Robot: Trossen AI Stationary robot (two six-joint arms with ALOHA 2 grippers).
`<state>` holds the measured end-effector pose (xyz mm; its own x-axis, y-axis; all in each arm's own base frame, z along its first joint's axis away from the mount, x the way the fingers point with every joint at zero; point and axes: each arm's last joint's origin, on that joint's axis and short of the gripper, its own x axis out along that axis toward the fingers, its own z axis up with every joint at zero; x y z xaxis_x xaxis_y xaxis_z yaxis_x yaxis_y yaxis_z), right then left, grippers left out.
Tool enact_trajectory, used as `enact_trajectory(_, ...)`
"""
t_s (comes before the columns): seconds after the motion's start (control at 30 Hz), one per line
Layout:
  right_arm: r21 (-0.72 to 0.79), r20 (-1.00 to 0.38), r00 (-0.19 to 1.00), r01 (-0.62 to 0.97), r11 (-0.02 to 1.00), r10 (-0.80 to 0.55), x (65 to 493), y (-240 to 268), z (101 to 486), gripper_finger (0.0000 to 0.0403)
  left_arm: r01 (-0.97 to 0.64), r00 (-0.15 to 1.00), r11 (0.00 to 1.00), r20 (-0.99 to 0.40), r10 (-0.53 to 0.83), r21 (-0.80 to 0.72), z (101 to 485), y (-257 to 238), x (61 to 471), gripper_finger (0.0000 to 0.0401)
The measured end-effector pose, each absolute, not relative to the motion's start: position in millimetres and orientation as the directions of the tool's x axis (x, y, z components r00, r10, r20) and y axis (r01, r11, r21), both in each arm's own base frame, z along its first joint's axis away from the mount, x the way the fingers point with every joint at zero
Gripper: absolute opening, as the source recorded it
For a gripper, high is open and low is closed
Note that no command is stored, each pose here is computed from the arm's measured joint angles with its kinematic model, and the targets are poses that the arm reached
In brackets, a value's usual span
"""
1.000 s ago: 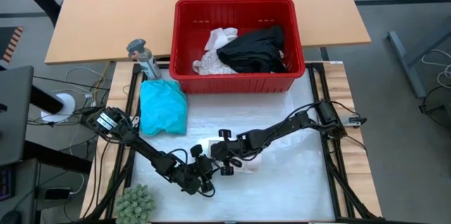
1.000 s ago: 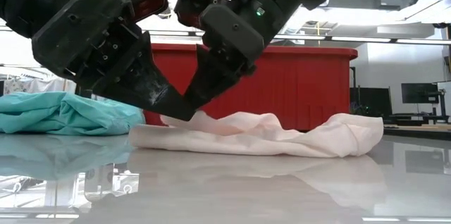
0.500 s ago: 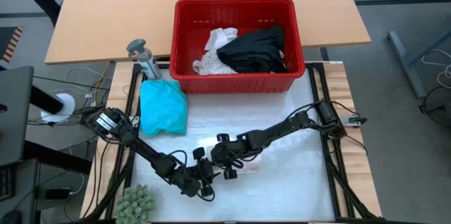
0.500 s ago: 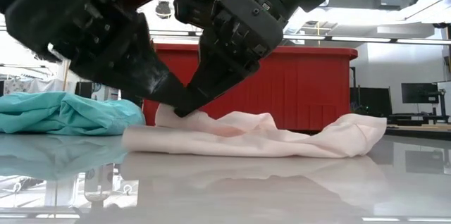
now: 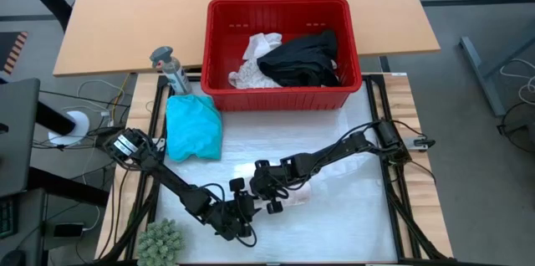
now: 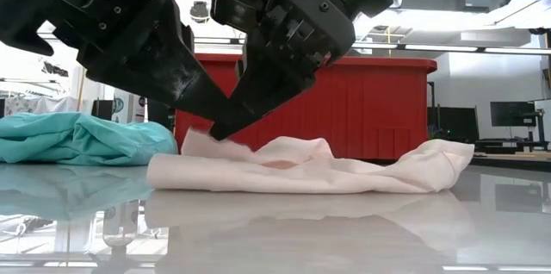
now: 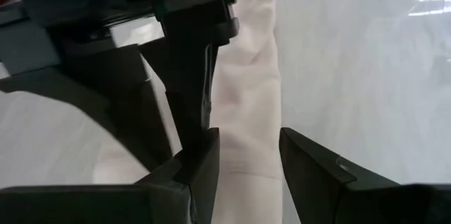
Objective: Fold laundry
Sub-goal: Fold the white underwear
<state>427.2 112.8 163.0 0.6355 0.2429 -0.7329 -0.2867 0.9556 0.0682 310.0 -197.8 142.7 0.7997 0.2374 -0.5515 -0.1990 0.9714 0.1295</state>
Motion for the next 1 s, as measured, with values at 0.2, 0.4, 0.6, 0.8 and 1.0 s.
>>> enact_trajectory(0.2,0.076,-0.732,0.638,-0.272,0.959,0.239,427.7,111.5,163.1,0.0193,-0.187,0.799,0.972,-0.555,0.233,0.139,142.7,-198.8,309.3,0.0141)
enact_trajectory(0.4,0.073,-0.705,0.669,-0.260,0.963,0.234,427.0,103.2,179.3,0.0210,-0.214,0.806,0.959,-0.521,0.282,0.188,160.7,-196.1,302.0,0.0141)
enact_trajectory(0.6,0.067,-0.721,0.659,-0.242,0.968,0.215,419.9,91.1,196.9,0.0188,-0.340,0.789,0.903,-0.444,0.425,0.261,169.3,-189.0,294.1,0.0141)
enact_trajectory(0.8,0.036,-0.808,0.567,-0.225,0.974,0.161,409.4,91.7,185.2,0.0120,-0.442,0.763,0.874,-0.428,0.485,0.202,147.8,-169.6,293.9,0.0141)
enact_trajectory(1.0,-0.030,-0.828,0.554,-0.200,0.979,0.088,401.8,97.2,173.9,0.0018,-0.419,0.811,0.899,-0.393,0.434,0.126,151.8,-170.0,300.3,0.0141)
